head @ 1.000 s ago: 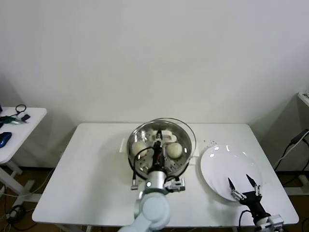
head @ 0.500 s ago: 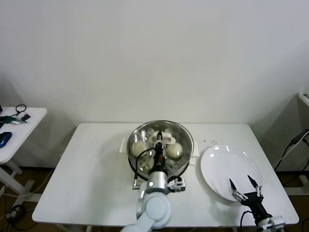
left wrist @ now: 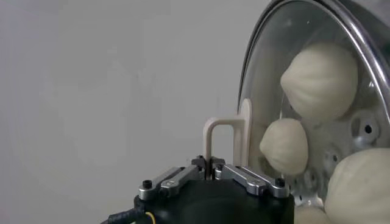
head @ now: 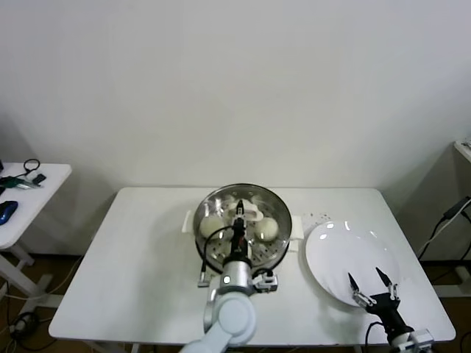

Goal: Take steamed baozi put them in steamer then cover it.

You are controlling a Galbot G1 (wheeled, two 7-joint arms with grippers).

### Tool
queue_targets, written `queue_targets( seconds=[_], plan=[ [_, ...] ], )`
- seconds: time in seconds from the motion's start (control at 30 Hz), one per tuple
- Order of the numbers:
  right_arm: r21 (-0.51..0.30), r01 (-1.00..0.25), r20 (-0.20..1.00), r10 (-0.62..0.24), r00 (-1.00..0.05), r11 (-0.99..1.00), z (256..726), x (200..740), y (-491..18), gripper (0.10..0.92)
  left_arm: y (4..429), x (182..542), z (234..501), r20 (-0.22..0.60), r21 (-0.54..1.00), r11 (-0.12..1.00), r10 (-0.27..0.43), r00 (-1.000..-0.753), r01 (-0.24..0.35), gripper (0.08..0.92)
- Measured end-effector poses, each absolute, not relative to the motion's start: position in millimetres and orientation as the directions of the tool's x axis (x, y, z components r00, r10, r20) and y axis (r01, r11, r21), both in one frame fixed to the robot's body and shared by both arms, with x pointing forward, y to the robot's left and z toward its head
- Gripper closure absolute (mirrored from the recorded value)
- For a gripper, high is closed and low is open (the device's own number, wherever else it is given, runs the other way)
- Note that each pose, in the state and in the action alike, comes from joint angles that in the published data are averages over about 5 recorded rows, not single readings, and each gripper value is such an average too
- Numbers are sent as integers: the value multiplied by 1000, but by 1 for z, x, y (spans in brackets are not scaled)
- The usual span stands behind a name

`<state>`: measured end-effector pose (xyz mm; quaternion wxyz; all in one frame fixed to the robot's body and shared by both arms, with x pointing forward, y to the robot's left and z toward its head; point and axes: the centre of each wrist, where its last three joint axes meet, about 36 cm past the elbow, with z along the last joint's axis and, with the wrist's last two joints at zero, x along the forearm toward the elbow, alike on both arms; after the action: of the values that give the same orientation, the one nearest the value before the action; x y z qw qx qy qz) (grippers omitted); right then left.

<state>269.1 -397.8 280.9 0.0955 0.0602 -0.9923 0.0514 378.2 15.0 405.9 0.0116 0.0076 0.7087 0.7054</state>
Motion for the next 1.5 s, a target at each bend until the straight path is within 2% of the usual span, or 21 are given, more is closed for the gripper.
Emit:
queue_targets(
  seconds=[0.13,0.23,0.6,0.83,0.97,1.2,1.37,1.5],
  plan=[
    [-92,-131,193,-111,-975,987,281,269,-397,200,13,377,406,-2,1000,11,37,-999,-2,859],
    [-92,-132,191,-112,-975,987,281,270,-396,200,12,375,408,-1,1000,22,46,-999,0,819],
    [-91,-143,203,-122,-971,986,284,271,-395,200,23,366,421,21,997,78,64,-998,26,495],
    [-81,-131,200,-113,-973,988,285,274,-391,200,50,352,431,16,993,119,79,-997,26,295],
    [-74,-118,187,-102,-977,990,286,275,-387,200,72,345,439,-9,984,180,99,-995,9,199],
    [-62,-96,156,-85,-984,993,288,279,-380,200,122,339,453,-70,930,366,129,-989,-18,177],
    [-61,-71,125,-63,-990,996,287,282,-375,200,161,333,454,-84,839,544,138,-987,5,177],
    [-58,-56,106,-49,-993,997,283,283,-372,200,197,326,448,-71,715,698,117,-991,32,177]
  ],
)
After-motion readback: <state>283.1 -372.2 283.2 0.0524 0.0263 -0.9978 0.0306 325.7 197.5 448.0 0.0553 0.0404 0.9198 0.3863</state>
